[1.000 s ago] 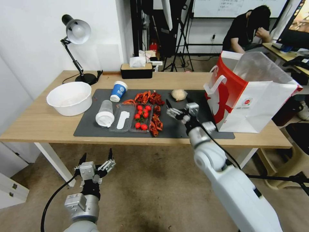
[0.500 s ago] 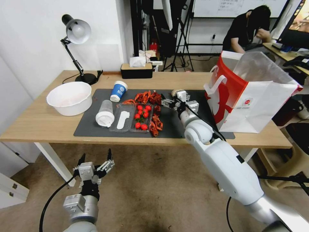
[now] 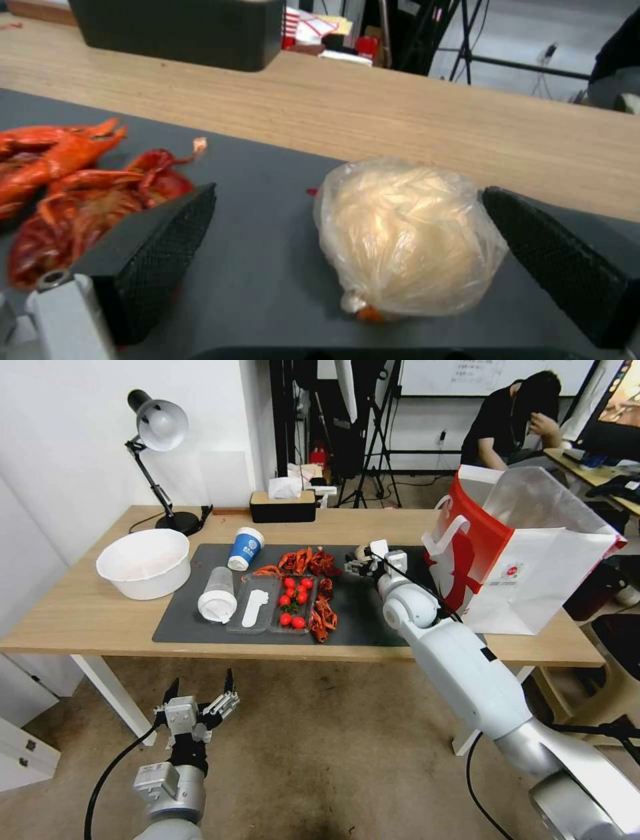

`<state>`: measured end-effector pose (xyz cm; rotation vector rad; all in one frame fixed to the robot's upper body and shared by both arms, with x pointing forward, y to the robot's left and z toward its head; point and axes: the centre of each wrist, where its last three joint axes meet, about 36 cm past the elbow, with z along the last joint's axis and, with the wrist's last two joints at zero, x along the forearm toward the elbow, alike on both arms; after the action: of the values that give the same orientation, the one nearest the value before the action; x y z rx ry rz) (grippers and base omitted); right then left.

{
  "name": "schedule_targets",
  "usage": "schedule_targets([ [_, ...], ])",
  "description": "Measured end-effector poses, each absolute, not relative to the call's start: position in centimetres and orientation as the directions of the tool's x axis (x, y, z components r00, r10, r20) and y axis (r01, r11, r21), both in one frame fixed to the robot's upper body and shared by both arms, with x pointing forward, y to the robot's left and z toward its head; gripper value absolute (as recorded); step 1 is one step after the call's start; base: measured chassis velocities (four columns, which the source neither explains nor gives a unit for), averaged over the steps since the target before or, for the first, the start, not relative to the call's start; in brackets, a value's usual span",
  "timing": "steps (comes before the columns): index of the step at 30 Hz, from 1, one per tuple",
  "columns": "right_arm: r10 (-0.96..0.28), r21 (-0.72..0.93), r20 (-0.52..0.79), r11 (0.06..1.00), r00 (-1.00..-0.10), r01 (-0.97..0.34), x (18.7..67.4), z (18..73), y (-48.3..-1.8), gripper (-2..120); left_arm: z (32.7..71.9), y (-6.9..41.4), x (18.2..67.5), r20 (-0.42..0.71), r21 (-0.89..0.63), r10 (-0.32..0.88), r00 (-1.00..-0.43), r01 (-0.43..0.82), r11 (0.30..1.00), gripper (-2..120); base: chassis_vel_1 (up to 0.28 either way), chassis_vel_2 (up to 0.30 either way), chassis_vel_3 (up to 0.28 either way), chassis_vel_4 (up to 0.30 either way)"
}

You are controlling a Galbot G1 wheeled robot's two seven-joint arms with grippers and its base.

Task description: Pick up the trash from the table and place it into the takeout bag.

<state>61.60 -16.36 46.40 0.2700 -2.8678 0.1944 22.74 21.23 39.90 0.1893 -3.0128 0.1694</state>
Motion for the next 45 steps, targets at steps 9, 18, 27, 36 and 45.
schedule_targets([
  [9, -0.152, -0.100, 0.278, 0.977, -0.948, -0.186, 63.3, 46.1, -16.0, 100, 40.1, 21.1, 22.6, 0.121, -0.105, -0.108, -0.987, -0.121, 0.987, 100, 0.000, 0.000, 0.000, 0.000],
  [18, -0.077, -0.130, 0.336, 0.983, -0.939, -0.127, 65.1, 45.3, -16.8, 100, 40.0, 21.1, 22.6, 0.124, -0.105, -0.110, -0.986, -0.123, 0.987, 100, 0.000, 0.000, 0.000, 0.000],
  [27, -0.051, -0.135, 0.360, 0.985, -0.931, -0.106, 65.5, 44.5, -17.5, 100, 39.8, 21.0, 22.6, 0.128, -0.105, -0.110, -0.986, -0.124, 0.987, 100, 0.000, 0.000, 0.000, 0.000],
  [36, -0.059, -0.120, 0.362, 0.987, -0.930, -0.109, 65.9, 44.1, -17.5, 96, 39.7, 21.1, 22.7, 0.127, -0.105, -0.110, -0.986, -0.123, 0.987, 100, 0.000, 0.000, 0.000, 0.000],
  [45, -0.066, -0.119, 0.337, 0.986, -0.939, -0.113, 65.7, 44.0, -17.7, 63, 39.5, 20.9, 22.7, 0.131, -0.108, -0.104, -0.986, -0.118, 0.987, 100, 0.000, 0.000, 0.000, 0.000],
])
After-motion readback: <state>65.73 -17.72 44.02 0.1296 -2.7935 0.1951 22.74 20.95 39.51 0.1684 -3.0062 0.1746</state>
